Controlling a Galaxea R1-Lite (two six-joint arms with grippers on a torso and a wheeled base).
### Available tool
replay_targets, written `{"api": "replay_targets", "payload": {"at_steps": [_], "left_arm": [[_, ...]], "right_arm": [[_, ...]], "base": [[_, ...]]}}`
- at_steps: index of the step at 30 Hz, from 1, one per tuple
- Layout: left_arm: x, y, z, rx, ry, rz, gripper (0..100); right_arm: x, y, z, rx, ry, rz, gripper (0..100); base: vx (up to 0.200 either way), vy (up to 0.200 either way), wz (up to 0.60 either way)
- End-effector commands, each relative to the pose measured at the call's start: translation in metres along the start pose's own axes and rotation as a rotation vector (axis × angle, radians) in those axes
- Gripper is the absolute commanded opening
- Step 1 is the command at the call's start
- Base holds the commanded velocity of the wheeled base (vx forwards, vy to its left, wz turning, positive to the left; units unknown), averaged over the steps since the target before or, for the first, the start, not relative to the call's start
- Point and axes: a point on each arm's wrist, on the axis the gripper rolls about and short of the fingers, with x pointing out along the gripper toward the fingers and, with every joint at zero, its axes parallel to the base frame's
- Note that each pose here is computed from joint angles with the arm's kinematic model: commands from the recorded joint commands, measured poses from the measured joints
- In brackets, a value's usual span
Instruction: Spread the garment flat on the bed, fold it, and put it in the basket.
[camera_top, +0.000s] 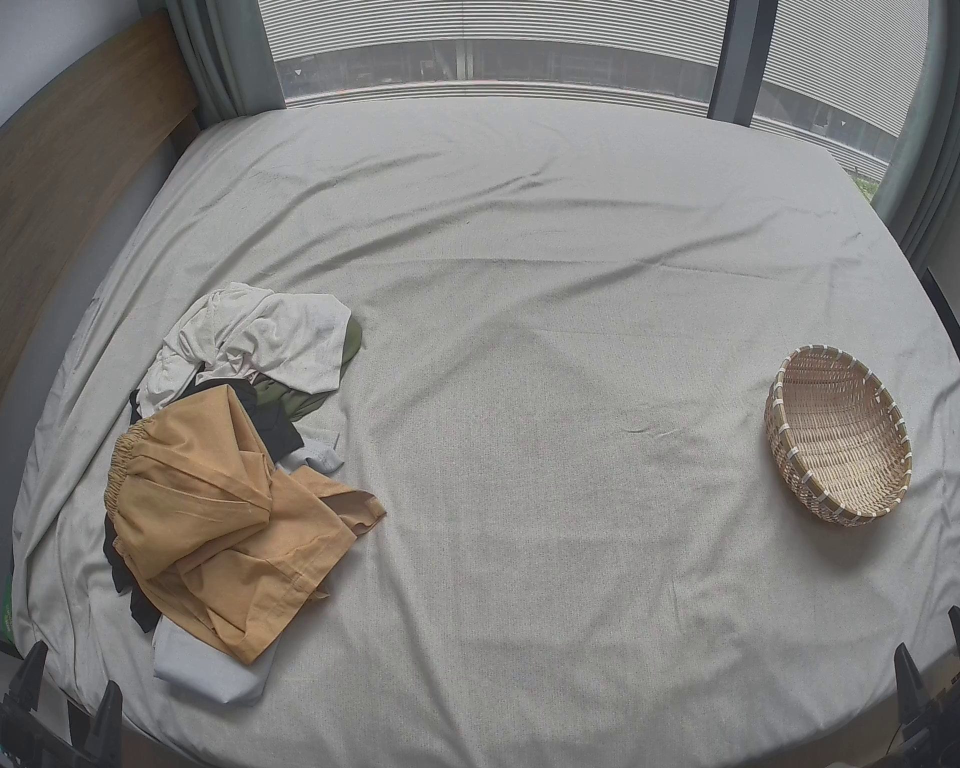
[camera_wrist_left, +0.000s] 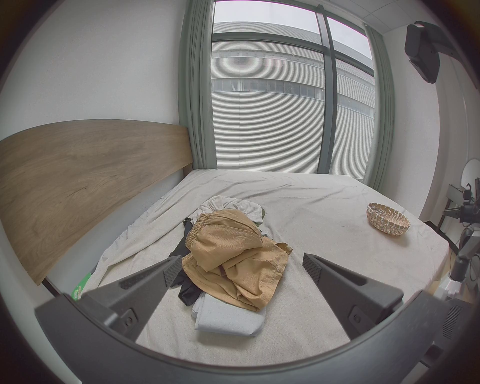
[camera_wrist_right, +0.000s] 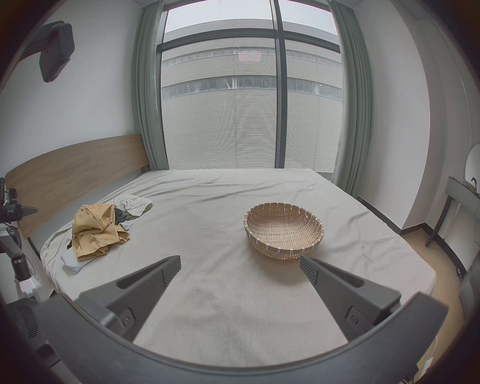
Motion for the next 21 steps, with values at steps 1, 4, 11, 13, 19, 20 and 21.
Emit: {"api": "replay_targets", "payload": {"at_steps": [1, 4, 11, 13, 19, 20, 21], "left_arm": [[0.0000, 0.0000, -0.0052, 0.002, 0.001, -0.002, 100], [0.0000, 0.0000, -0.0052, 0.001, 0.001, -0.004, 100], [0.0000, 0.0000, -0.0052, 0.002, 0.001, -0.004, 100], [0.0000, 0.0000, -0.0052, 0.002, 0.001, -0.004, 100], [0.0000, -0.0001, -0.0051, 0.010, 0.000, -0.005, 100], [0.0000, -0.0001, -0.0051, 0.010, 0.000, -0.005, 100], [0.0000, -0.0001, -0.0051, 0.010, 0.000, -0.005, 100]], "right_arm": [[0.0008, 0.0000, -0.0052, 0.000, 0.012, 0.002, 100], [0.0008, 0.0000, -0.0052, 0.000, 0.012, 0.002, 100], [0.0008, 0.0000, -0.0050, 0.000, 0.011, 0.000, 100], [0.0008, 0.0000, -0.0050, 0.000, 0.011, 0.002, 100], [0.0008, -0.0001, -0.0050, 0.002, 0.011, 0.000, 100], [0.0008, 0.0000, -0.0050, 0.000, 0.011, 0.002, 100], [0.0008, -0.0001, -0.0050, 0.000, 0.011, 0.000, 100]], "base": [[0.000, 0.000, 0.00], [0.000, 0.000, 0.00], [0.000, 0.000, 0.00], [0.000, 0.000, 0.00], [0.000, 0.000, 0.00], [0.000, 0.000, 0.00], [0.000, 0.000, 0.00]]}}
